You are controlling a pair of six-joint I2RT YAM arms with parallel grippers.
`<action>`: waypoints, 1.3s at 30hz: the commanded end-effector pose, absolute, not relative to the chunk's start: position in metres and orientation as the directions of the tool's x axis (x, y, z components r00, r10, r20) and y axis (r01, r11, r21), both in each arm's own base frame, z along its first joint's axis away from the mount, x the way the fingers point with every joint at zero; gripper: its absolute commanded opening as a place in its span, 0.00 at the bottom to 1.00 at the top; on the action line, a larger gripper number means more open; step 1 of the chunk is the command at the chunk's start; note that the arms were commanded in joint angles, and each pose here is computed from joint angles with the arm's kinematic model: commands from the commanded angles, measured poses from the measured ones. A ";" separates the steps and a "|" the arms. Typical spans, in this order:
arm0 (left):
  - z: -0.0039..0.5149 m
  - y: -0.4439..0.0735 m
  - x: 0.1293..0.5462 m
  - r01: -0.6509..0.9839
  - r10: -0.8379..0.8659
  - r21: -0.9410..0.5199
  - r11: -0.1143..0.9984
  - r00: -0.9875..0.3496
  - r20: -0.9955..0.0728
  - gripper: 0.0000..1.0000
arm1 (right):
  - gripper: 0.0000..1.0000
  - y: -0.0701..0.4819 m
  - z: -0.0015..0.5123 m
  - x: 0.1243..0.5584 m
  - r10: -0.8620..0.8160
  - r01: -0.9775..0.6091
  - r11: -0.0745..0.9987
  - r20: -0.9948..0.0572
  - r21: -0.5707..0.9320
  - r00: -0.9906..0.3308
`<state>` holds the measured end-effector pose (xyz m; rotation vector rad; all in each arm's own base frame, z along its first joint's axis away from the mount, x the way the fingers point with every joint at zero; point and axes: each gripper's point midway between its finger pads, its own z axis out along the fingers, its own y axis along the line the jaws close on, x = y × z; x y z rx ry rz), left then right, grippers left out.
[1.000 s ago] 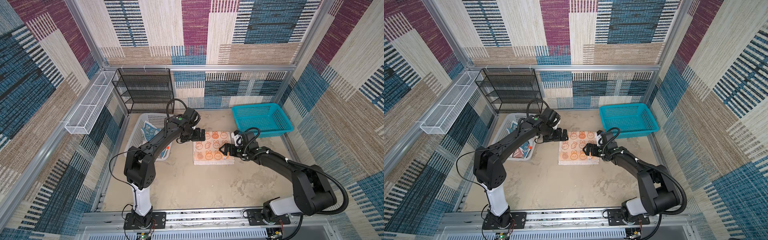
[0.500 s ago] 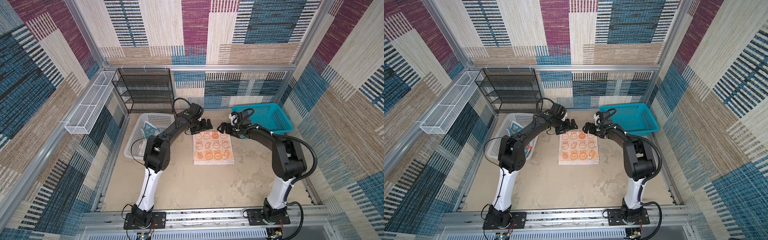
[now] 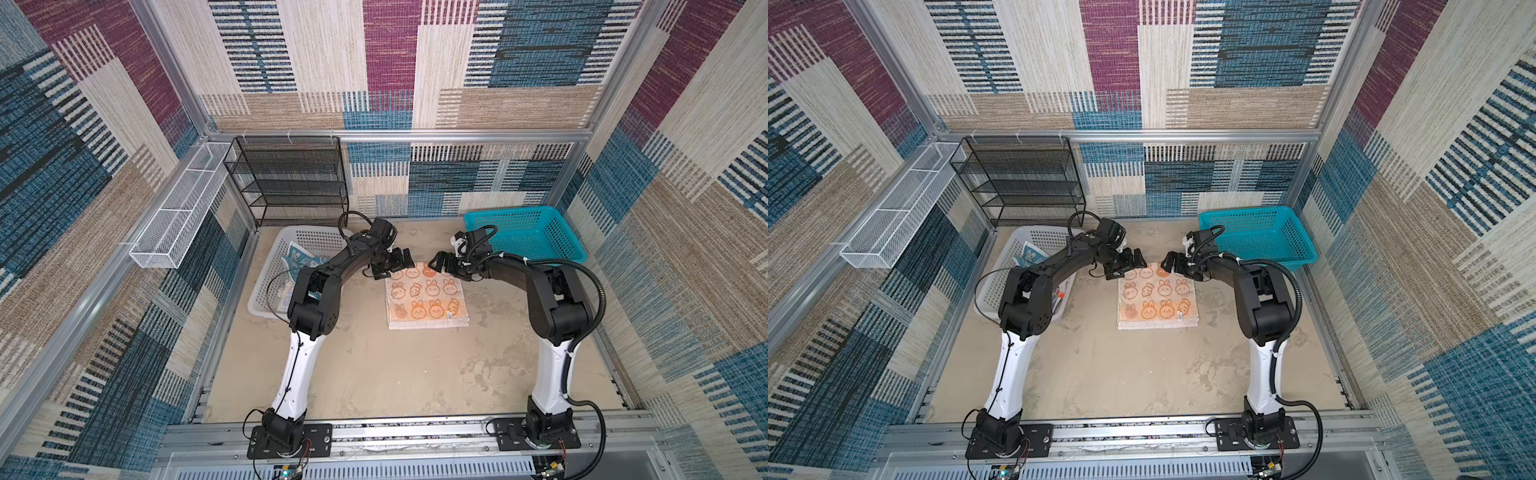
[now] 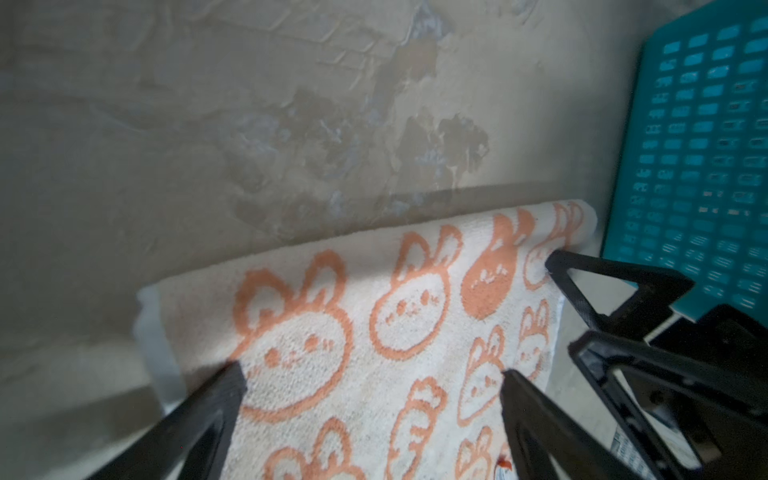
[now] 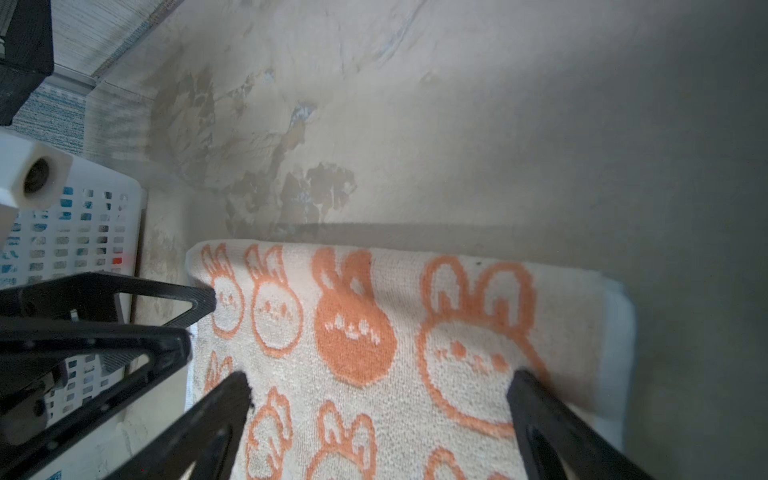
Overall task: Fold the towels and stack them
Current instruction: 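Move both open grippers to the towel edge farthest from the robot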
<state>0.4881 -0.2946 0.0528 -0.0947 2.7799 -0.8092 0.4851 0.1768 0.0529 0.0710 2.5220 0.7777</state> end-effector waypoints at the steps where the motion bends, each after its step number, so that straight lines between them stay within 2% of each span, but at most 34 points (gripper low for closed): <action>1: 0.038 -0.278 0.475 -0.014 -0.126 -0.488 0.873 -0.972 -0.198 1.00 | 0.99 0.173 0.037 0.469 0.186 -0.064 0.844 -0.403 0.532 -0.896; 9: 0.032 -0.257 0.430 -0.048 -0.141 -0.468 0.882 -0.976 -0.164 1.00 | 0.99 0.182 0.023 0.413 0.131 -0.082 0.866 -0.383 0.493 -0.914; 12: 0.040 -0.254 0.414 -0.034 -0.132 -0.469 0.883 -0.975 -0.179 1.00 | 0.99 0.192 0.033 0.394 0.111 -0.113 0.847 -0.381 0.520 -0.918; 17: 0.090 -0.258 0.415 0.063 -0.079 -0.451 0.890 -0.954 -0.289 1.00 | 0.99 0.175 0.079 0.412 0.090 -0.145 0.899 -0.499 0.413 -0.862; 21: 0.120 -0.248 0.421 0.111 -0.041 -0.381 0.918 -0.928 -0.371 1.00 | 1.00 0.155 0.094 0.426 0.079 -0.138 0.925 -0.537 0.353 -0.840; 24: 0.119 -0.240 0.423 0.122 -0.013 -0.328 0.937 -0.924 -0.381 1.00 | 0.95 0.145 0.084 0.433 0.055 -0.120 0.949 -0.528 0.292 -0.847; 32: 0.096 -0.235 0.415 0.110 0.001 -0.304 0.946 -0.942 -0.335 1.00 | 0.85 0.145 0.049 0.437 0.030 -0.115 0.956 -0.481 0.269 -0.876; 39: 0.095 -0.235 0.417 0.116 0.010 -0.298 0.948 -0.942 -0.337 1.00 | 0.69 0.145 0.024 0.441 0.030 -0.102 0.959 -0.454 0.264 -0.891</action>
